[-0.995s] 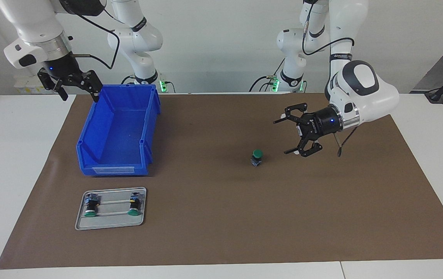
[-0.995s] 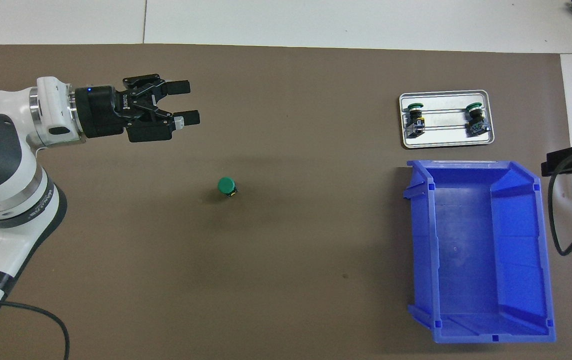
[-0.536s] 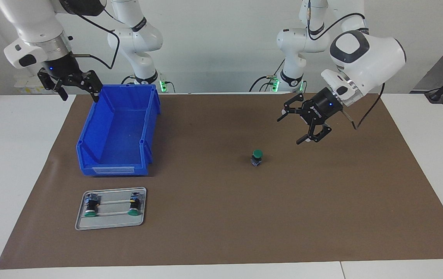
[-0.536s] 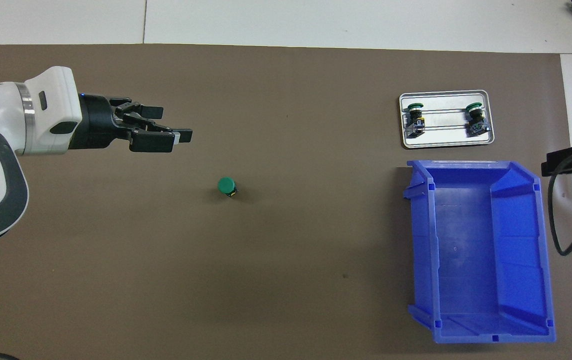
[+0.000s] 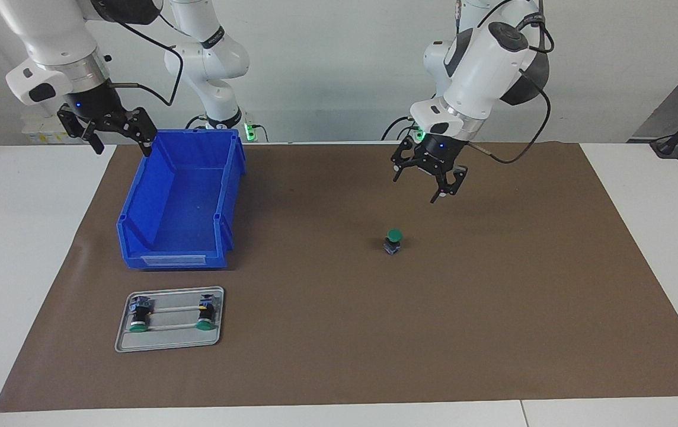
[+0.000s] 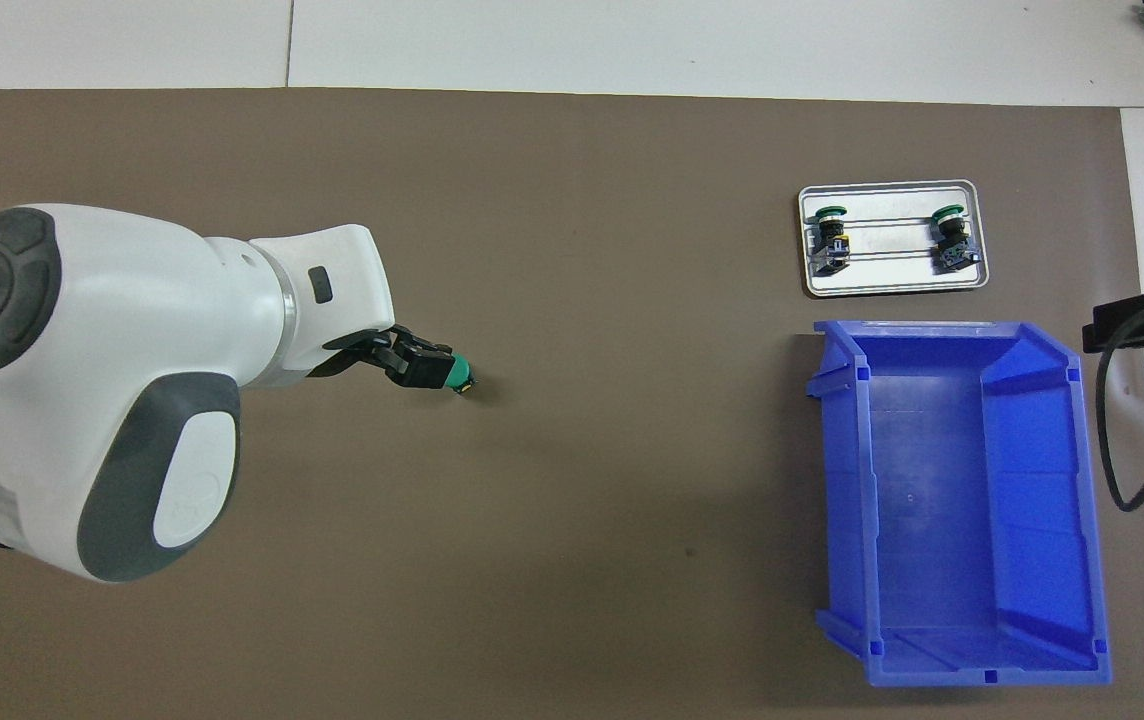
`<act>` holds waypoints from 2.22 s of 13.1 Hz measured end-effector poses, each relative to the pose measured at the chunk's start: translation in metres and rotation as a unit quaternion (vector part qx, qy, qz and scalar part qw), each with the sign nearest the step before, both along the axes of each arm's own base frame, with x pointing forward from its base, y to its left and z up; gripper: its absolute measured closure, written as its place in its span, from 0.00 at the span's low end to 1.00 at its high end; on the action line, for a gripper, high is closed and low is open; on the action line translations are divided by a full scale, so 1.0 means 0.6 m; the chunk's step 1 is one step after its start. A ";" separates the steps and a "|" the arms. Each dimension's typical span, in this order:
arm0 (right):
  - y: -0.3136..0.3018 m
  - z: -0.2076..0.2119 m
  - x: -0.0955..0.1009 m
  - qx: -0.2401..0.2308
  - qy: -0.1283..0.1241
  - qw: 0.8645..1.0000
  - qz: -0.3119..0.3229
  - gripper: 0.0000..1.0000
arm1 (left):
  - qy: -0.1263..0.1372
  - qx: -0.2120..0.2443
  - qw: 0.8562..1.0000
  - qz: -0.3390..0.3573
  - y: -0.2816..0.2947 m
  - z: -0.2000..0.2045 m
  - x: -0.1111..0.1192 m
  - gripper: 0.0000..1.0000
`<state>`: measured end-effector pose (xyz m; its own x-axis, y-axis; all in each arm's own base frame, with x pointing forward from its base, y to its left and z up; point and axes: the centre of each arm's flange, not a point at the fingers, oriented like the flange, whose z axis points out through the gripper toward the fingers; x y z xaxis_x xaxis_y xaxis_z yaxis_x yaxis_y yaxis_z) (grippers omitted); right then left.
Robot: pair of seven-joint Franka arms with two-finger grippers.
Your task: Place and press button with both arms
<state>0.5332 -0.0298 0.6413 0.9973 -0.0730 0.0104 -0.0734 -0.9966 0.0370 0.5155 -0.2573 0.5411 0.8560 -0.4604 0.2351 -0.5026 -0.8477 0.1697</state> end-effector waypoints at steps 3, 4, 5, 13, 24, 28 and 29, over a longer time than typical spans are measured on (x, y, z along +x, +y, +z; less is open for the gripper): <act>0.000 0.000 0.000 0.000 0.000 1.000 0.000 0.00 | 0.016 0.035 0.996 0.084 -0.037 -0.025 -0.019 0.49; 0.000 0.000 0.000 0.000 0.000 1.000 0.000 0.00 | 0.019 0.043 0.993 0.107 -0.058 -0.042 -0.022 0.60; 0.000 0.000 0.000 0.000 0.000 1.000 0.000 0.00 | 0.020 0.047 0.991 0.121 -0.076 -0.064 -0.019 0.61; 0.000 0.000 0.000 0.000 0.000 1.000 0.000 0.00 | 0.043 0.059 0.985 0.159 -0.083 -0.224 0.019 0.99; 0.000 0.000 0.000 0.000 0.000 1.000 0.000 0.00 | 0.066 0.076 0.982 0.159 -0.079 -0.285 0.003 0.99; 0.000 0.000 0.000 0.000 0.000 1.000 0.000 0.00 | 0.054 0.067 0.983 0.161 -0.077 -0.292 -0.005 0.99; 0.000 0.000 0.000 0.000 0.000 1.000 0.000 0.00 | 0.053 0.066 0.983 0.162 -0.077 -0.292 -0.005 0.99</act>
